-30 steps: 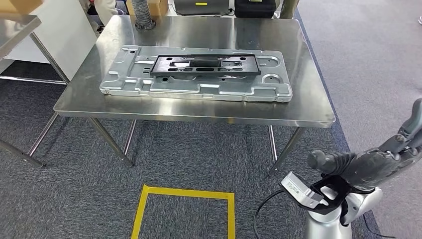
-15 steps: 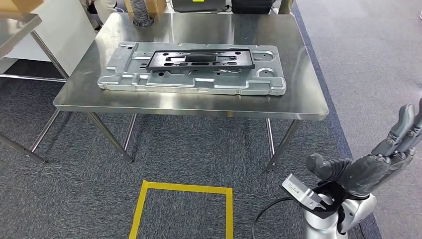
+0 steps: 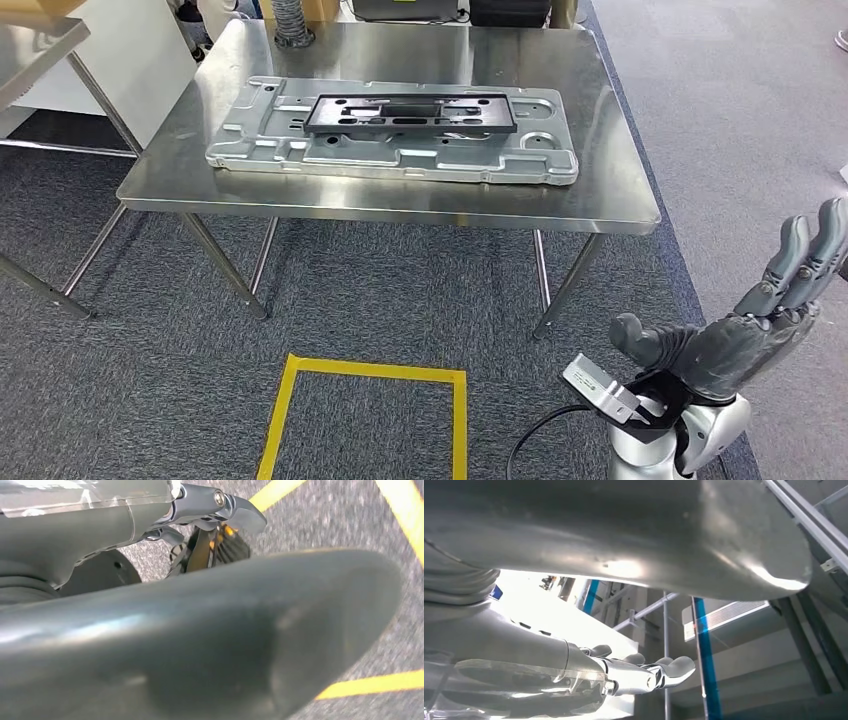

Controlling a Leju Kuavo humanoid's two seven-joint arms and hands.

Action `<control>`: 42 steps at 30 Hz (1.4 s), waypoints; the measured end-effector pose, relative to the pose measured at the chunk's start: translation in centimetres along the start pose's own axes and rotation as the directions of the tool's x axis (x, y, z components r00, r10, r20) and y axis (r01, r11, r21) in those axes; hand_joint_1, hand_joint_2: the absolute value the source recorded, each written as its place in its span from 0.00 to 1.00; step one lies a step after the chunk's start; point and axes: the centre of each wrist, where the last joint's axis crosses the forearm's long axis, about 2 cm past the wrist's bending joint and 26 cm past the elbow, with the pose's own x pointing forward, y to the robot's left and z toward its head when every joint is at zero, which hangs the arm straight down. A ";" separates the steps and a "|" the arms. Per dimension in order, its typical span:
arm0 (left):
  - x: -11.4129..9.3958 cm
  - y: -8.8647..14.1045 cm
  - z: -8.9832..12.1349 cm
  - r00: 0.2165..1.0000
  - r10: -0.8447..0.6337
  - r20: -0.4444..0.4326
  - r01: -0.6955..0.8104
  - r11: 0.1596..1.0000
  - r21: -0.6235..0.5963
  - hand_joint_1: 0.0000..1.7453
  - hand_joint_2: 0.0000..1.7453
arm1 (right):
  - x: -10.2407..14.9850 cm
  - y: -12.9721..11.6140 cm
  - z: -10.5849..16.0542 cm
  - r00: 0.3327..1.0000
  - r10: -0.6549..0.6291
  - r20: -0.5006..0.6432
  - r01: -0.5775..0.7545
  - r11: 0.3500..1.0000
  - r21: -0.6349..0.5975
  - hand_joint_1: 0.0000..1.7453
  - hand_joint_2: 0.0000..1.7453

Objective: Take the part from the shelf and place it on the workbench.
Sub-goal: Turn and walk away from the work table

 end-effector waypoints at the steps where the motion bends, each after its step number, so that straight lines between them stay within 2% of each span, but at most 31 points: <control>1: 0.0 0.0 0.0 1.000 0.001 0.000 -0.001 1.000 0.000 0.00 0.00 | 0.0 0.0 0.1 1.000 0.001 -0.003 -0.001 1.000 0.005 0.00 0.00; 22: -0.1 0.3 0.0 1.000 -0.002 -0.002 0.002 1.000 0.005 0.00 0.00 | 0.1 0.8 3.3 0.994 0.007 -0.113 0.009 0.990 0.142 0.00 0.00; 27: 0.1 0.3 -0.1 1.000 -0.004 0.002 0.004 1.000 0.005 0.00 0.00 | 0.2 1.0 4.1 0.981 0.015 -0.196 0.019 0.985 0.172 0.00 0.00; 33: 0.0 0.3 -0.1 1.000 -0.010 -0.002 0.010 1.000 0.009 0.00 0.00 | 0.2 1.7 7.3 0.940 0.024 -0.341 0.075 0.958 0.276 0.00 0.00; 37: -0.1 0.4 0.0 1.000 -0.012 -0.005 0.012 1.000 0.011 0.00 0.00 | 0.4 1.7 10.5 0.922 0.048 -0.385 0.110 0.919 0.379 0.00 0.00; 42: -0.1 0.4 0.0 1.000 -0.018 -0.005 0.018 1.000 0.005 0.00 0.00 | 0.7 1.8 12.7 0.900 0.070 -0.431 0.144 0.884 0.444 0.00 0.00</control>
